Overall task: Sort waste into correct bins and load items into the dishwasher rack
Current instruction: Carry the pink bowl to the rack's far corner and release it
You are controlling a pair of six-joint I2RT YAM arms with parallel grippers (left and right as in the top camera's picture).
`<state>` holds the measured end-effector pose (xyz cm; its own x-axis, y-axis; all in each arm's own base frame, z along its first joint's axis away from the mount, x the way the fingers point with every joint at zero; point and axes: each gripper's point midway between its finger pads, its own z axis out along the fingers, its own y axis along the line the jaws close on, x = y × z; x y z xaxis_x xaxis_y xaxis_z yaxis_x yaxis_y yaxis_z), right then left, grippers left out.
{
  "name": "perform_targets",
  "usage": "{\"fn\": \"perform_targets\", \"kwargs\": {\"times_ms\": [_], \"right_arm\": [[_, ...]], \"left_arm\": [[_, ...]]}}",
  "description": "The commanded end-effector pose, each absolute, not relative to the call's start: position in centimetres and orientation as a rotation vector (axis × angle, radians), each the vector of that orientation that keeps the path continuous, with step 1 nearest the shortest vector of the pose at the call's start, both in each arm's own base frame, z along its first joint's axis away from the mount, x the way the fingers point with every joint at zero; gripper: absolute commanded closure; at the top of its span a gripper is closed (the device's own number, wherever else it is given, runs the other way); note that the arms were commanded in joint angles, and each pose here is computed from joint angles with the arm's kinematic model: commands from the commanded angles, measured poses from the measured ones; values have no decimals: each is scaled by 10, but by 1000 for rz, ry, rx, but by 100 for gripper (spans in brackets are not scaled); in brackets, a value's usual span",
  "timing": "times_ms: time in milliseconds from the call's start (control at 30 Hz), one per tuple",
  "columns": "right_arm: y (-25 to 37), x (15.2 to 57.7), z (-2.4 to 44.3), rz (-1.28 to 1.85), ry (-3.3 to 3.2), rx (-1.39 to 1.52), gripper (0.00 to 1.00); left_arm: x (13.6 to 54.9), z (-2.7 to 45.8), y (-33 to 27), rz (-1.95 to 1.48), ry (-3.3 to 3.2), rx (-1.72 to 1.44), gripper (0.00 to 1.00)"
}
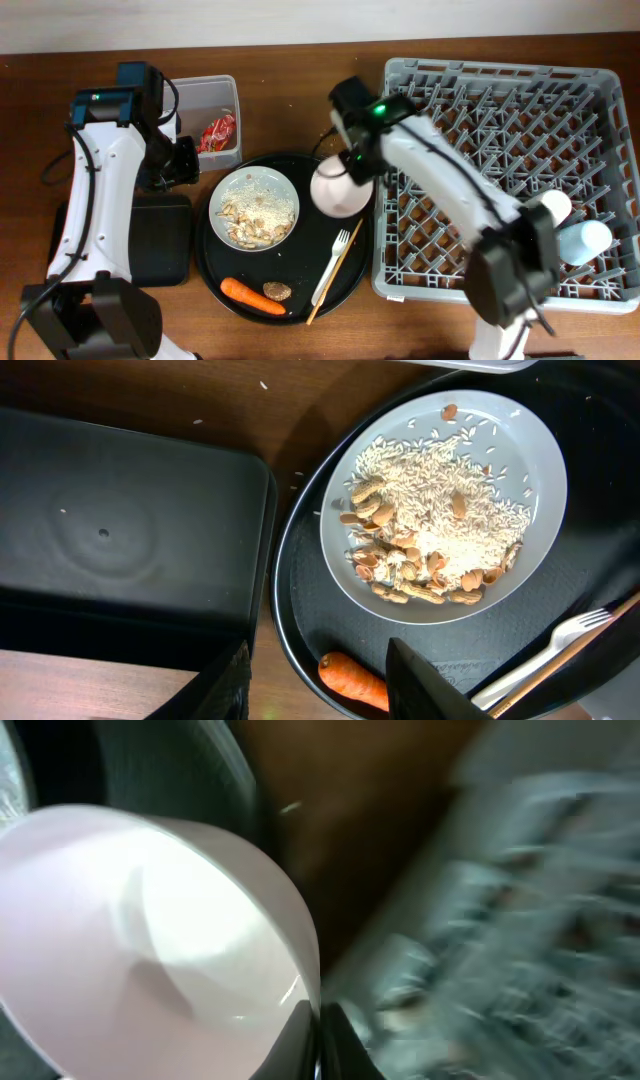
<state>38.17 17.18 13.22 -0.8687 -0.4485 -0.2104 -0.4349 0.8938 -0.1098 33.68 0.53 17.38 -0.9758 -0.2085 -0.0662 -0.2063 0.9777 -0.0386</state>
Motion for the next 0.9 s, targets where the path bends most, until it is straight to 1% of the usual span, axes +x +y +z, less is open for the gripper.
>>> {"fn": "perform_targets", "kwargs": {"times_ms": [0, 133, 200, 400, 500, 600, 733, 867], "right_arm": [[125, 398, 233, -248, 2587, -457, 96], [65, 396, 285, -499, 2452, -269, 96], [16, 394, 307, -699, 2381, -74, 96], [-80, 375, 337, -1075, 2138, 472, 96], [-109, 367, 338, -1217, 2039, 613, 96], [-136, 368, 332, -1366, 1990, 672, 96], [-179, 376, 302, -1486, 1998, 771, 96], [-205, 380, 276, -1487, 2040, 840, 96]], "left_arm": [[337, 181, 3, -68, 3033, -332, 57], [337, 181, 3, -69, 3031, -332, 57], [338, 181, 3, -69, 3026, -332, 57], [341, 181, 3, -70, 3016, -330, 57], [342, 181, 3, -71, 3011, -329, 57], [342, 181, 3, -71, 3011, -329, 57], [342, 181, 2, -71, 3011, -328, 57], [342, 181, 2, -72, 3010, -328, 57]]}}
